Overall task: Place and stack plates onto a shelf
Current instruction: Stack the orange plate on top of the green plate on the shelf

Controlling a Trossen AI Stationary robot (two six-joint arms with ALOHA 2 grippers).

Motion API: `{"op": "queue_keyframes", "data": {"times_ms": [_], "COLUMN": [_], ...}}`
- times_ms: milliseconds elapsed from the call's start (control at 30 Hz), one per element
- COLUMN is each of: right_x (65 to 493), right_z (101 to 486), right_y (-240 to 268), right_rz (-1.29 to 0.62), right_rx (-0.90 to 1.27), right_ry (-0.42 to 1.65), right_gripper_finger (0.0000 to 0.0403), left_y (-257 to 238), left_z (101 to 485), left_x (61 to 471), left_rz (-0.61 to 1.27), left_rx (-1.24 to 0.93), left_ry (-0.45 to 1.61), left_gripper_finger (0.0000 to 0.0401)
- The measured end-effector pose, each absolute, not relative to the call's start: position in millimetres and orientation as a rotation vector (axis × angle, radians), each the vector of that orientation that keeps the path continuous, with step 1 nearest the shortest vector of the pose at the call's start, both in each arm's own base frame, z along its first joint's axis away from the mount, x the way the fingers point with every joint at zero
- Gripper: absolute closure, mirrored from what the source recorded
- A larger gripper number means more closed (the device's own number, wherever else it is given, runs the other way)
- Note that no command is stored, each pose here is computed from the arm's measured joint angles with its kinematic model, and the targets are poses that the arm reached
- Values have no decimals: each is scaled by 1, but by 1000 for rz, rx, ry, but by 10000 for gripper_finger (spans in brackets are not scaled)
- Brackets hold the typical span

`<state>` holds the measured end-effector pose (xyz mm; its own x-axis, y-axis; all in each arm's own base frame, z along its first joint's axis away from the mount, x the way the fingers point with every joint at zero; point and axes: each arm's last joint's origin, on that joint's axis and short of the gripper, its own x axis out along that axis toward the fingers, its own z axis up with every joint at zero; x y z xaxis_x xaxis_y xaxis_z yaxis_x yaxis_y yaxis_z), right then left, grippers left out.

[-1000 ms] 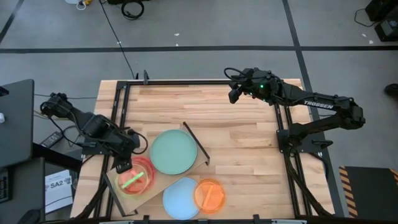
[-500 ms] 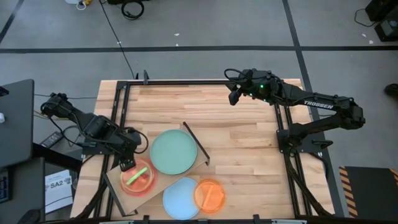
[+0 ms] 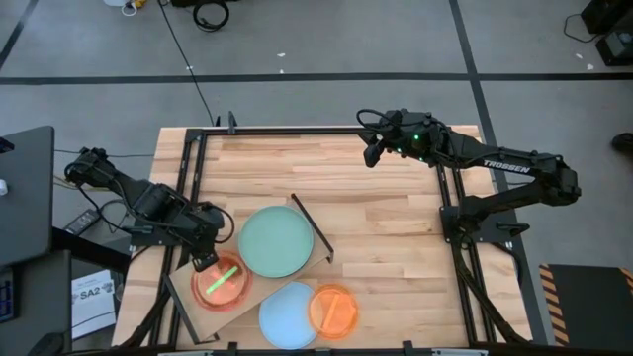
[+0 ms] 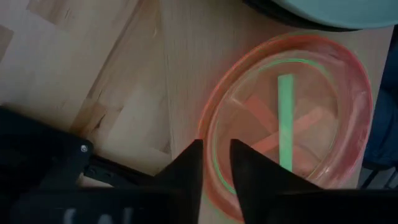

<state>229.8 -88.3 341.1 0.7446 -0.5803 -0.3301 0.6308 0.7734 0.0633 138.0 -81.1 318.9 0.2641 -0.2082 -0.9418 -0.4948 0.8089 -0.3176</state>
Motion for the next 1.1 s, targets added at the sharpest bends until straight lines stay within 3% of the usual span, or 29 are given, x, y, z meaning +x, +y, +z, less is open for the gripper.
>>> {"op": "queue_keyframes", "data": {"times_ms": [400,600,800,1100], "right_x": [230,231,235,242], "right_z": [341,341,338,305], "right_y": [-88,-87,-78,-37], "right_rz": [-666,-619,-365,-79], "right_rx": [176,189,318,490], "right_ry": [302,305,311,450], "right_gripper_finger": [239,239,239,240], "left_y": [-81,-80,-81,-81], "left_z": [319,319,319,320], "left_x": [138,139,140,140], "left_rz": [215,229,220,218], "left_rx": [-641,-631,-634,-634], "left_ry": [1312,1292,1279,1276], "left_gripper_finger": [211,202,202,202]}}
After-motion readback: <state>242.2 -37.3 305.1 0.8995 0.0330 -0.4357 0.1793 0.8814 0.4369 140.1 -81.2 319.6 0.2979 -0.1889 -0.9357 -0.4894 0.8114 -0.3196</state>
